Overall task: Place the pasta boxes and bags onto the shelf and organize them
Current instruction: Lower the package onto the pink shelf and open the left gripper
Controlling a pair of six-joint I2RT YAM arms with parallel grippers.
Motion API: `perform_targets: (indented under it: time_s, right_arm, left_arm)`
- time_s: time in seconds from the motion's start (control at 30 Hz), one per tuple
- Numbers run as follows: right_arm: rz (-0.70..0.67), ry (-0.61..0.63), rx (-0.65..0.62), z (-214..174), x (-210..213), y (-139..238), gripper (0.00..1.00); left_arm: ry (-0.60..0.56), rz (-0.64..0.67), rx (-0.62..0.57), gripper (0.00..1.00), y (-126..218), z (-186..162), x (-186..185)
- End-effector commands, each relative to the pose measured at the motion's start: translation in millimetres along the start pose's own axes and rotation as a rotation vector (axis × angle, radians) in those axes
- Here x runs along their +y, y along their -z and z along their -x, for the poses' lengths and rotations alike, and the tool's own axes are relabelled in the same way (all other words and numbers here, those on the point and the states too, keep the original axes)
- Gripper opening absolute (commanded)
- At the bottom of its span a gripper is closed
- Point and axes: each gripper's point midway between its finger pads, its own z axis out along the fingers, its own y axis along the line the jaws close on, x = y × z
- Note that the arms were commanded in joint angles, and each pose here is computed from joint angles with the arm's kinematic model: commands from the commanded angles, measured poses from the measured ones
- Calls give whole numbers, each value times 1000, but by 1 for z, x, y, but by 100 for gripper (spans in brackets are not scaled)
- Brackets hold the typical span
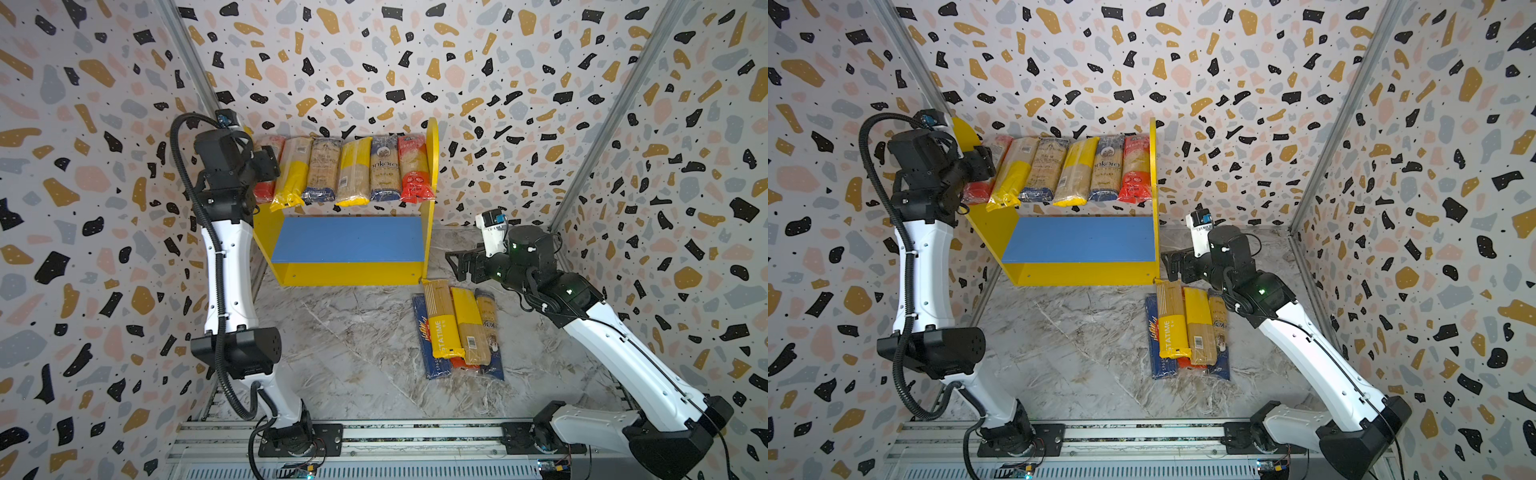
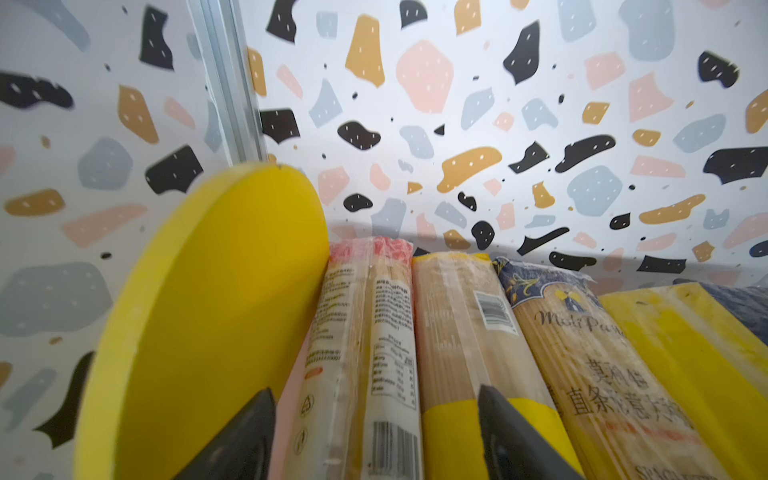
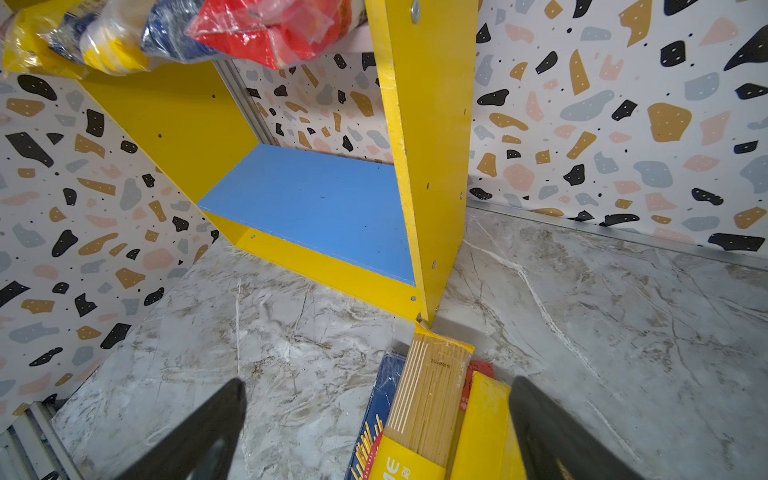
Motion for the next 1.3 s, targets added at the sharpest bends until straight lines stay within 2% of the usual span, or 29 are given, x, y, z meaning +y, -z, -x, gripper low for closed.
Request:
perform_targets:
  time_s: [0.0,0.17,0.4,0.67,0.8,1.07,1.27]
  right_arm:
    - [8,-8,-43,17,3,15,99]
    - [8,-11,-47,18,3,19,99]
    - [9,-10,-58,16,2,26,99]
    - [4,-16,-47,2,-2,37,99]
    - [-8,-26,-30,-12,-6,41,99]
    - [-14,-36,46,-47,-12,47,99]
    - [-19,-68,67,-68,-16,53,99]
  left_arm:
    - [-14,-7,-157,79,26,49,-3]
    - [-15,-47,-166,79,33,52,-10]
    - [42,-114,-246,82,71,65,-22]
    - [109,-141,-246,82,103,54,-29]
    - [132,-173,-255,84,124,46,-51]
    - [172,-254,-193,85,161,-14,-102]
    - [238,-353,-89,83,183,-79,-142]
